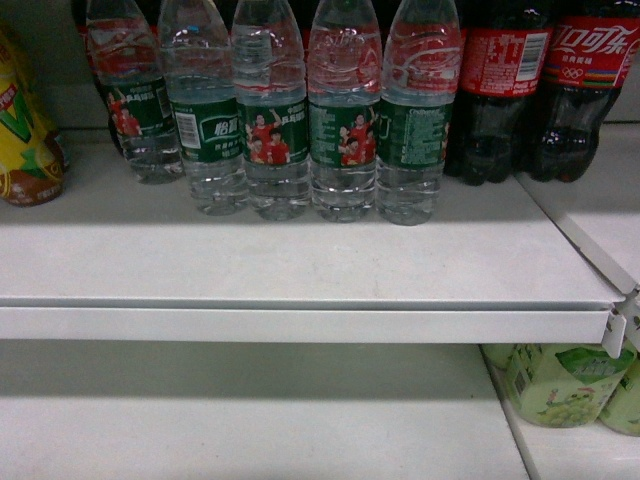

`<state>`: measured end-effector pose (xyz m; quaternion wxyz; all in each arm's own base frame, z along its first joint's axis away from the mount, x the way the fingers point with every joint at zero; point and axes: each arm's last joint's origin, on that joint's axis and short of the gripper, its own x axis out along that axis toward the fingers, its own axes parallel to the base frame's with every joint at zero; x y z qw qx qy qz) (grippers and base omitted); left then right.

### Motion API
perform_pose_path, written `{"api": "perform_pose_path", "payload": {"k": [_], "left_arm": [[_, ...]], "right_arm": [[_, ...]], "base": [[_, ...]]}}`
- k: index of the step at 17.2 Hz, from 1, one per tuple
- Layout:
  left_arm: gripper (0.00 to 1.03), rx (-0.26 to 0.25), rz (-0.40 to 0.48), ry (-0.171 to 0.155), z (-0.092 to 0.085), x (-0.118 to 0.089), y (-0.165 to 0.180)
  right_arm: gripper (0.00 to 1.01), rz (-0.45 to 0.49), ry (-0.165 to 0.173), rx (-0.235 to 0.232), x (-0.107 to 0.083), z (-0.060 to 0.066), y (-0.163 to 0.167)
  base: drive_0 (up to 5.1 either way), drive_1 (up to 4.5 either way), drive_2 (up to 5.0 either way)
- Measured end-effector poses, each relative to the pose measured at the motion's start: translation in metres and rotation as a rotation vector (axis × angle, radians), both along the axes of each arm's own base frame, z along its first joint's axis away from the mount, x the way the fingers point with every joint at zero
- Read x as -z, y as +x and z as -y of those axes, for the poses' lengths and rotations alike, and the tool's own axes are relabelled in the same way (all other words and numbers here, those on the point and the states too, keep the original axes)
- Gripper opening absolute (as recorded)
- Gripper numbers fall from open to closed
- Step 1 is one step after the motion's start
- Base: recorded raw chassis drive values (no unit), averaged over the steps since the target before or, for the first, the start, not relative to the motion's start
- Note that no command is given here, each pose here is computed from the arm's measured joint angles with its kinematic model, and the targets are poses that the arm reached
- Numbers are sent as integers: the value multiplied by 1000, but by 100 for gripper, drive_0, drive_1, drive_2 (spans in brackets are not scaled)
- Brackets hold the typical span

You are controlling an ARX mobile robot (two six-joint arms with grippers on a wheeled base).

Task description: Move water from second to third shelf

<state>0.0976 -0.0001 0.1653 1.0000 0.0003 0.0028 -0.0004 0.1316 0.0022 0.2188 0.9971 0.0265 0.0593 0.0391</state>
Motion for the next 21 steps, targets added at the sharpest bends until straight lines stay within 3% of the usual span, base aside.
{"api": "perform_pose_path", "payload": {"k": [21], "left_arm": [[98,-2,3,0,0,0,0]], "right_arm": [[40,4,3,0,0,0,0]], "base": [[0,0,0]]}}
